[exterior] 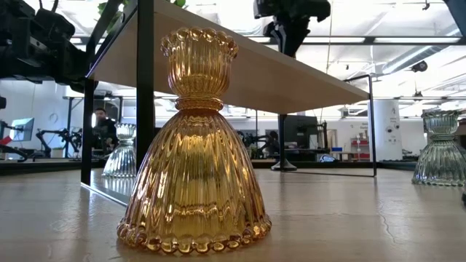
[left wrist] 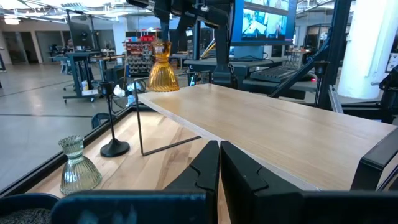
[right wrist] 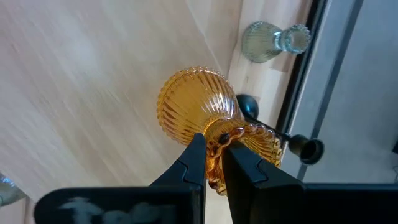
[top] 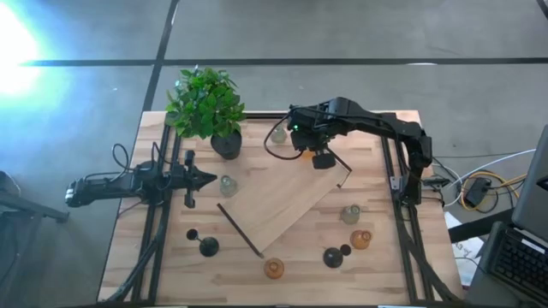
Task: Pick & Place candle stick holders
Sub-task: Put the top yellow glass candle holder on the shelf
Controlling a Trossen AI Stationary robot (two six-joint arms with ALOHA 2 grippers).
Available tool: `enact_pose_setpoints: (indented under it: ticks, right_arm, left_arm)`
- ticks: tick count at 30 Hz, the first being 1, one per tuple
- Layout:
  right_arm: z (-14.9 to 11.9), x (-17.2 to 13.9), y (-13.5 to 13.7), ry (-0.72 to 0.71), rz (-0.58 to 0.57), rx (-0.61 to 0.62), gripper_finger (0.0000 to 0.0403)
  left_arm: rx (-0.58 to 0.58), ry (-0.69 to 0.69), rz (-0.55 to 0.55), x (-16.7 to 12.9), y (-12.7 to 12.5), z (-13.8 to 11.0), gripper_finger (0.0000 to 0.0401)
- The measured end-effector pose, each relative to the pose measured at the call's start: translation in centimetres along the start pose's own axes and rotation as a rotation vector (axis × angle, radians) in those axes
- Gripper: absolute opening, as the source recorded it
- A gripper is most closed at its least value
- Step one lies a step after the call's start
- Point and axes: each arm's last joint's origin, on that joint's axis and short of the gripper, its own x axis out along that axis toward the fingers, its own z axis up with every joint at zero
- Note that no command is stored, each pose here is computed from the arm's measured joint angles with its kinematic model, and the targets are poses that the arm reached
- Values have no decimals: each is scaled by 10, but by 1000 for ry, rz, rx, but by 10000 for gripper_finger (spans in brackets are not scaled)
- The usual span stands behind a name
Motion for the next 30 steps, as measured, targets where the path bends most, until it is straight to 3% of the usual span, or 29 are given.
enact_pose_setpoints:
  ticks: [26, 30]
  right_arm:
    - [0, 13, 1, 7, 27, -8, 23]
    - [2, 13, 0, -9, 19, -5, 53]
  left_arm:
    - [0, 0, 0, 0, 0, 0, 19]
    - [0, 0, 0, 0, 0, 0, 19]
